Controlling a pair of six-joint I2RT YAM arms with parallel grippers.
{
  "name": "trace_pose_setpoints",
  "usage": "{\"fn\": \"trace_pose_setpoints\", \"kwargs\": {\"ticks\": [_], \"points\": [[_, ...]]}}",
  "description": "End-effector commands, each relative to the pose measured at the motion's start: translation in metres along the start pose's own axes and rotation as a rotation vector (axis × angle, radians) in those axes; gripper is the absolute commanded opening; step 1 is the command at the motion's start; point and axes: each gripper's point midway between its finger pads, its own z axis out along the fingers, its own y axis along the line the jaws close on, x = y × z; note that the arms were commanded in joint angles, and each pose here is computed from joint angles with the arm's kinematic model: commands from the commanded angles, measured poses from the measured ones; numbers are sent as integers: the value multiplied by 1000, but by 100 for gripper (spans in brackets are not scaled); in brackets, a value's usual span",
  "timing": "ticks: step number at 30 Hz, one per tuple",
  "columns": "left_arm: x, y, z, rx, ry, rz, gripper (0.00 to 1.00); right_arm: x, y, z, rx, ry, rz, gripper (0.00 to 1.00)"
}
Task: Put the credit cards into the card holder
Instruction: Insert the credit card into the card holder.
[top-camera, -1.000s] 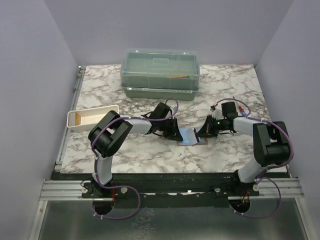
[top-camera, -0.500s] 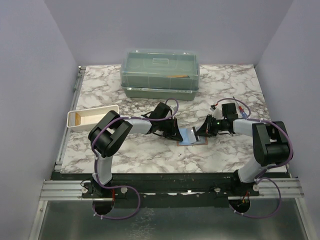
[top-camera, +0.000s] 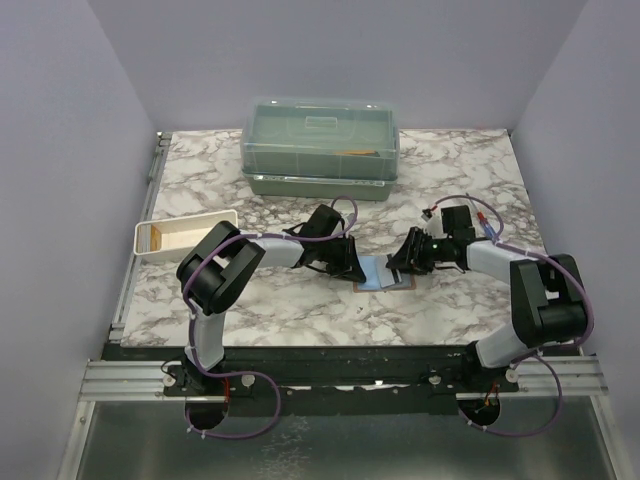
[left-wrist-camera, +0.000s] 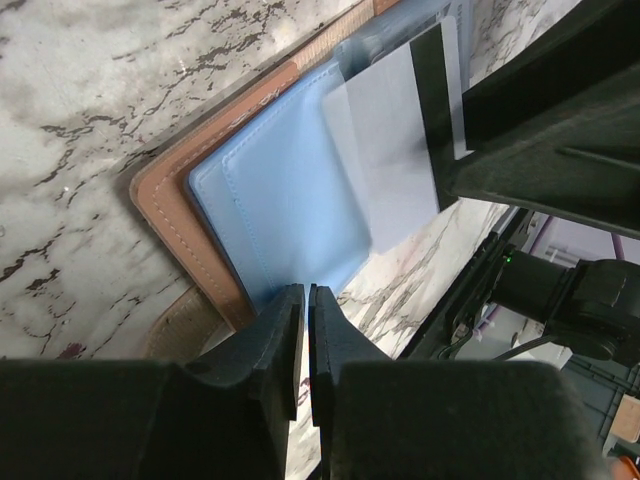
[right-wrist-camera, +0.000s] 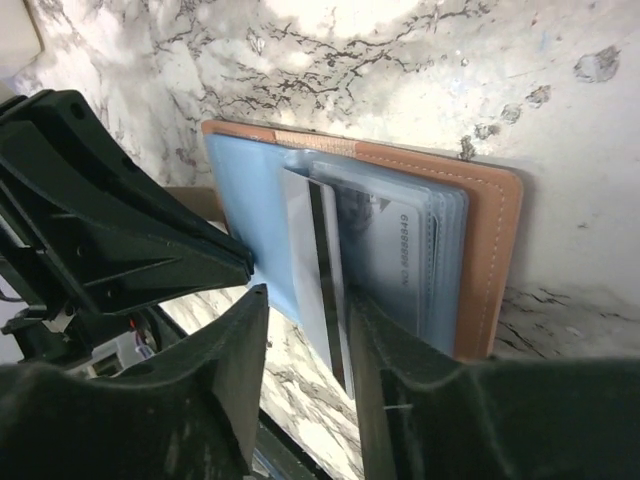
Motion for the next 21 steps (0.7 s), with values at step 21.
{"fn": "trace_pose_setpoints", "kwargs": {"ticks": [21], "points": [[16, 26, -4, -114, 33, -4, 18, 3, -36, 8, 245, -39, -42, 21]]}}
